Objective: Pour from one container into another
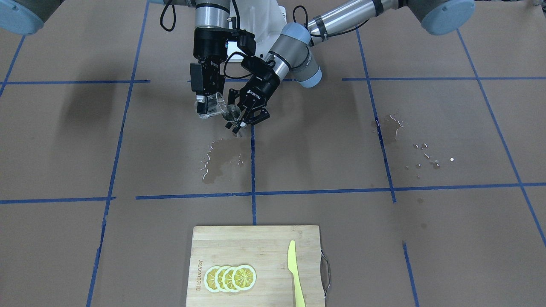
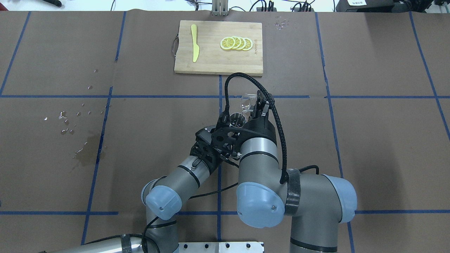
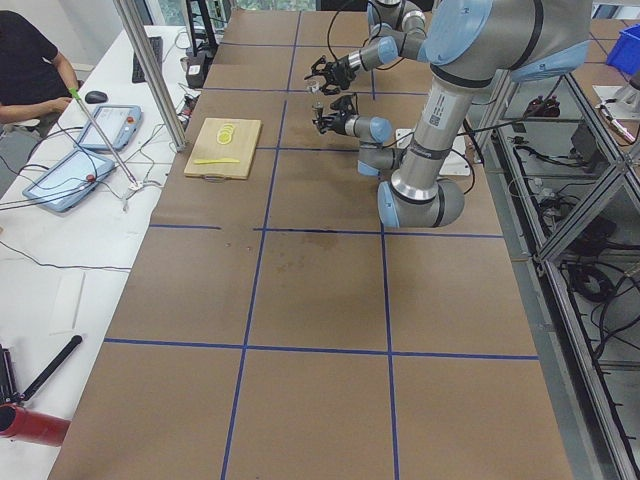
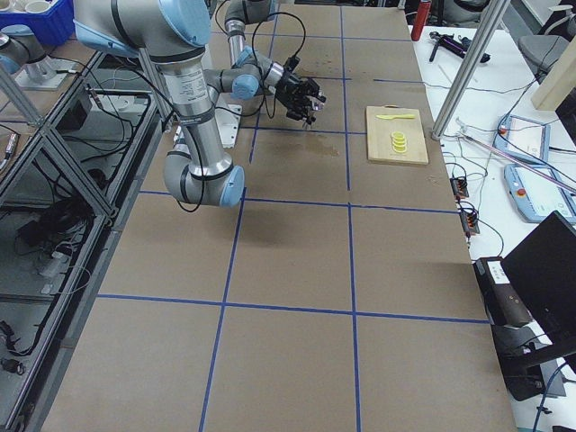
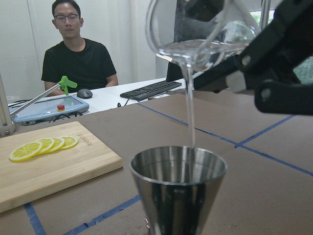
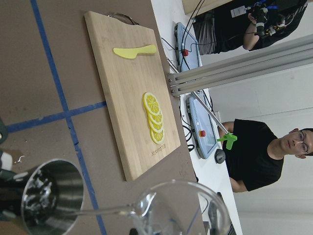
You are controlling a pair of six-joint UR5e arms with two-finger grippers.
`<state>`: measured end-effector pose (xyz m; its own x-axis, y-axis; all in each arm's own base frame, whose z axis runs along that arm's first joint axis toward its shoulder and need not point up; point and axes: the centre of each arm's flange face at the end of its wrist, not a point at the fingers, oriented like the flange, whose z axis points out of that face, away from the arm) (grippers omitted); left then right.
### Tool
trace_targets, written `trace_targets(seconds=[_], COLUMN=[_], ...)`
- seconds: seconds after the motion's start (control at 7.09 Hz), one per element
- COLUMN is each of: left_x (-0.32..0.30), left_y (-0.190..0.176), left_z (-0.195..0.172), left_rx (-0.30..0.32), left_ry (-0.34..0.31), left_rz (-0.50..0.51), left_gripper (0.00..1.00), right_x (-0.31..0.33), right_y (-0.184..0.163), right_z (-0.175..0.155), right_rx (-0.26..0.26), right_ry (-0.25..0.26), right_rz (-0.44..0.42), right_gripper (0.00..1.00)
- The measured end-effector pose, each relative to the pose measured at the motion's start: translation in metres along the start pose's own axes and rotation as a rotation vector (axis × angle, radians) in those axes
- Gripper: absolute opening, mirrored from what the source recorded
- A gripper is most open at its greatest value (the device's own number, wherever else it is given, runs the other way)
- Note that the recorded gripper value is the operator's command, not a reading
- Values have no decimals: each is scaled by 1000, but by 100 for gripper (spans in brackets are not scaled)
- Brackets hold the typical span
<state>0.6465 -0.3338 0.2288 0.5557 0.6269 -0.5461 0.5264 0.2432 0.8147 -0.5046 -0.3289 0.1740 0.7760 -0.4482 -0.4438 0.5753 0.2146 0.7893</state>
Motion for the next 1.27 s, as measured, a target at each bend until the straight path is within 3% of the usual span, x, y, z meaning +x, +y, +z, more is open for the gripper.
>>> trace_targets(seconds=[1.27], left_x=[-1], left_y=[-1], left_z=[-1], left_rx=[1], left_ry=[-3], left_rz=[1], left_gripper=[0], right_x=[8], right_y=[-11], right_z=[-4], right_rx=[15], right_ry=[1], right_rz=[-30], right_gripper=[9])
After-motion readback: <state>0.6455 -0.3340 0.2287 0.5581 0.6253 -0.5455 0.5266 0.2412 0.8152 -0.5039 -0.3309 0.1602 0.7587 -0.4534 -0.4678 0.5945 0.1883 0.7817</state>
